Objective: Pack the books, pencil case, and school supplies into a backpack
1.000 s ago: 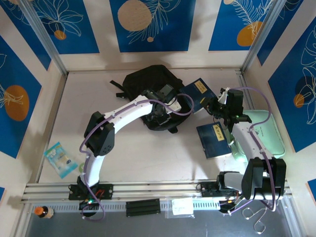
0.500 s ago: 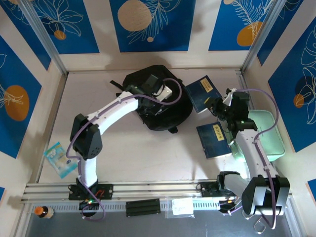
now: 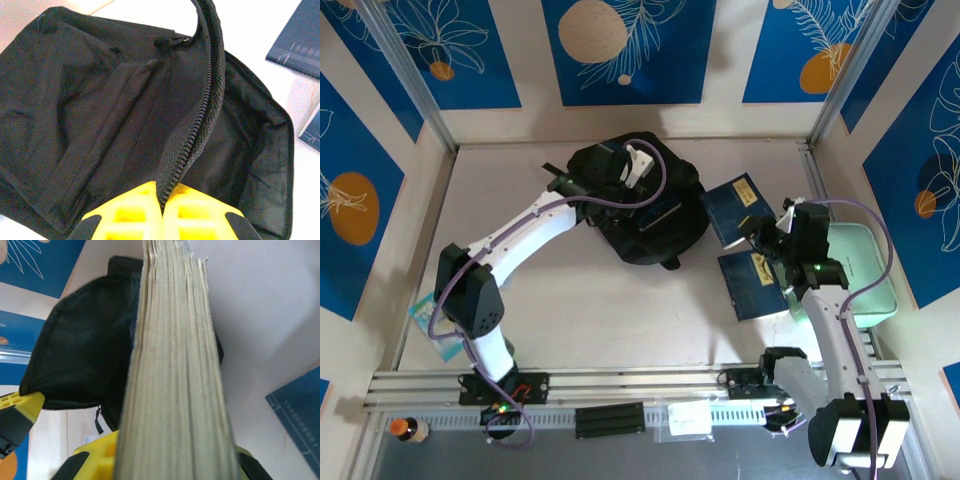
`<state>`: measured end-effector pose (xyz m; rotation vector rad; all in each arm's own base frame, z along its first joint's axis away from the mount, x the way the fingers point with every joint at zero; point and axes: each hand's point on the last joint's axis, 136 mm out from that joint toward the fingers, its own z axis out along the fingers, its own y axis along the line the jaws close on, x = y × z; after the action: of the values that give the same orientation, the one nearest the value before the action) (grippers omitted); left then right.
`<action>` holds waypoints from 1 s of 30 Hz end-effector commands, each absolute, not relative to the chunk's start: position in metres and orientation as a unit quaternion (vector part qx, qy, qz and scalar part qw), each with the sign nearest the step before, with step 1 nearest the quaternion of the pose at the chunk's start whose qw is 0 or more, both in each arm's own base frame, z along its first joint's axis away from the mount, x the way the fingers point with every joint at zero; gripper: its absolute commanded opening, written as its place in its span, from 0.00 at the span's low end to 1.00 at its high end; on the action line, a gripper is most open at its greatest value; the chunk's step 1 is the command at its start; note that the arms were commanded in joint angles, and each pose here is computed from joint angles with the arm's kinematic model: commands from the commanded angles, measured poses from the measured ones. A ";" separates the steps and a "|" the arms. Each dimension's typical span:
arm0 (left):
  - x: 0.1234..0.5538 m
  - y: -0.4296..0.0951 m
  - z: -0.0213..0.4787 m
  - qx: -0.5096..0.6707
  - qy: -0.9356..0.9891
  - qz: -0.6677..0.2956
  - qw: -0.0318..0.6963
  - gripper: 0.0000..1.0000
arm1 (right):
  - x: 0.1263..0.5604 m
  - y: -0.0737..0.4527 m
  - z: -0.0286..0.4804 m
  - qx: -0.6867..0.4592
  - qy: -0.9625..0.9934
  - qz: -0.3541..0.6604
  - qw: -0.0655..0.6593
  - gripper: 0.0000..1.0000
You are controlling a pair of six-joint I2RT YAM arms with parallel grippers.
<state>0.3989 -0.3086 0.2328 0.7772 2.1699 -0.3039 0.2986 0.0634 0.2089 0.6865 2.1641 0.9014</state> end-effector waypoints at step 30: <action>0.363 -0.324 0.265 0.356 0.797 -0.212 0.440 0.00 | 0.394 0.203 0.132 0.244 0.849 0.443 0.151 0.00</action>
<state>0.3700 -0.3192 0.2333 0.8683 2.0833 -0.4755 0.3805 0.1942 0.1264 0.7519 2.4481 1.2449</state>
